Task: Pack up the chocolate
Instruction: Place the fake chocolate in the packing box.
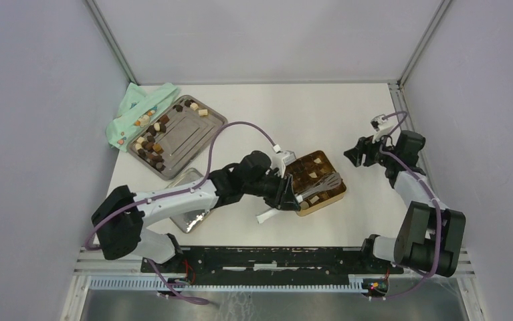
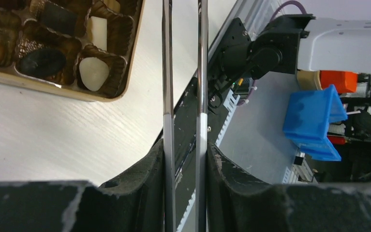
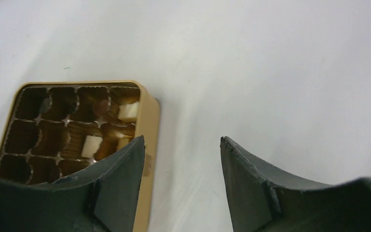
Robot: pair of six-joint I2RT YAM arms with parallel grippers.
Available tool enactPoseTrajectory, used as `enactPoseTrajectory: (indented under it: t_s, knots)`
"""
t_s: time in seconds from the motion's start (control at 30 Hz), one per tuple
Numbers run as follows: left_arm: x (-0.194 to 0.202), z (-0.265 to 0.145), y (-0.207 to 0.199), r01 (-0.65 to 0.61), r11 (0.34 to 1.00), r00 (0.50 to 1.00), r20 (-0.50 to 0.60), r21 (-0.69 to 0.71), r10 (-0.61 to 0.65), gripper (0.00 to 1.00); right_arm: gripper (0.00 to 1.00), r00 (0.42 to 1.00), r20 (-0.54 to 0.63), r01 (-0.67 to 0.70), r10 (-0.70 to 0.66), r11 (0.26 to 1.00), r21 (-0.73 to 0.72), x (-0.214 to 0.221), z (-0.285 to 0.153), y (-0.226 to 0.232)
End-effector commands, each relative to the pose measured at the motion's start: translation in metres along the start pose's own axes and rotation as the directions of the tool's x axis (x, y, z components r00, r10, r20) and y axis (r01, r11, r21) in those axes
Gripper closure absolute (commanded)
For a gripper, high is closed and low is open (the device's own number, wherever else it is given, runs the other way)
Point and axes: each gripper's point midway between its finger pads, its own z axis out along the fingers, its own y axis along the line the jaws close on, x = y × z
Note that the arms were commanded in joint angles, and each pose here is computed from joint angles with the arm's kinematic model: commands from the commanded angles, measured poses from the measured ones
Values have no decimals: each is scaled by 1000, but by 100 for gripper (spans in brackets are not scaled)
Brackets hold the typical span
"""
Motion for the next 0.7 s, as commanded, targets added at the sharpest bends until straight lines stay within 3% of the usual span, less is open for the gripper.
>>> enactPoseTrajectory:
  t_s: [0.0, 0.5, 0.63, 0.67]
  knots:
    - [-19, 17, -3, -89, 995, 996, 16, -54, 90, 98, 36, 998, 48, 49, -47, 998, -49, -13, -22, -8]
    - [-18, 55, 31, -183, 955, 980, -119, -235, 159, 95, 36, 999, 46, 30, -26, 996, -81, -8, -23, -8]
    - [-15, 57, 30, -183, 957, 979, -131, -227, 157, 90, 36, 999, 45, 31, -27, 996, -81, -8, -22, -9]
    - [-14, 57, 30, -183, 957, 979, -134, -224, 156, 85, 36, 999, 44, 32, -28, 996, -83, -8, -22, -9]
